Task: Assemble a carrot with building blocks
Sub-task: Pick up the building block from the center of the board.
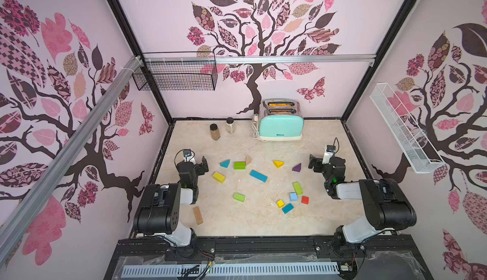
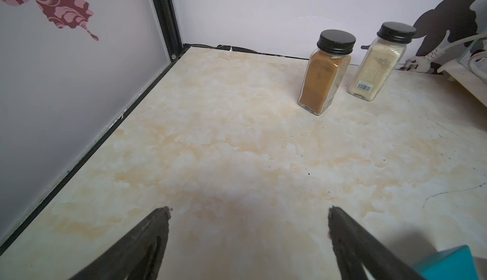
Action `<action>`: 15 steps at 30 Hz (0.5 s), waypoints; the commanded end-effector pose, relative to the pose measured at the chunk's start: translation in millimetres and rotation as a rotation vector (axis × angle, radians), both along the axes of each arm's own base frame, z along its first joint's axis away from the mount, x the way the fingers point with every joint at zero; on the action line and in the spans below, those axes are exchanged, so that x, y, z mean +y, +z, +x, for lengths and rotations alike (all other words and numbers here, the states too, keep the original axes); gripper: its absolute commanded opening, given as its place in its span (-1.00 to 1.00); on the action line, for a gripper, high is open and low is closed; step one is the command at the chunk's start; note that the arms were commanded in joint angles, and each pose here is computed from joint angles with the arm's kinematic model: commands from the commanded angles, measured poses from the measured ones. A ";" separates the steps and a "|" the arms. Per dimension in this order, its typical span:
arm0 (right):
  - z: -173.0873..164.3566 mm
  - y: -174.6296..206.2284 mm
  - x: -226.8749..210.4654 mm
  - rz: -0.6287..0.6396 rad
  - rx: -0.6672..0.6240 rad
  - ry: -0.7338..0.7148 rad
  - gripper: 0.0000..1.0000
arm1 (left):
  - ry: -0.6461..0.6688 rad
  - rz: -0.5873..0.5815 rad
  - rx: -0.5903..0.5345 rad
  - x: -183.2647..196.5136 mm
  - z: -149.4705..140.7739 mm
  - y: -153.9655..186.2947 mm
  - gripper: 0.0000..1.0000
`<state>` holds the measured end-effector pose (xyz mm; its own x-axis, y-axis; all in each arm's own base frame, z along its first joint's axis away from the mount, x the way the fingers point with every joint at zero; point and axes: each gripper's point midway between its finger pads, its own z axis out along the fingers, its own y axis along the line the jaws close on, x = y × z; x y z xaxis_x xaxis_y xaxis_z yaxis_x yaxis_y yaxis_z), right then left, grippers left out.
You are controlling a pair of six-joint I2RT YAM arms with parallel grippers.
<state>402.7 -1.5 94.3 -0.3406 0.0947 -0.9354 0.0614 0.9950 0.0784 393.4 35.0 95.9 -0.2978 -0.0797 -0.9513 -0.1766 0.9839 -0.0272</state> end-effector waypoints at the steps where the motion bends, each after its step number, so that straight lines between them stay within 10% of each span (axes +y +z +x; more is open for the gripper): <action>1: 6.1 11.3 -0.4 0.003 -0.030 0.001 0.99 | 0.000 0.013 -0.012 -0.2 4.3 5.6 0.96; 15: 5.9 10.9 -0.8 0.002 -0.029 0.001 0.99 | 0.001 0.012 -0.011 -0.2 4.3 5.4 0.96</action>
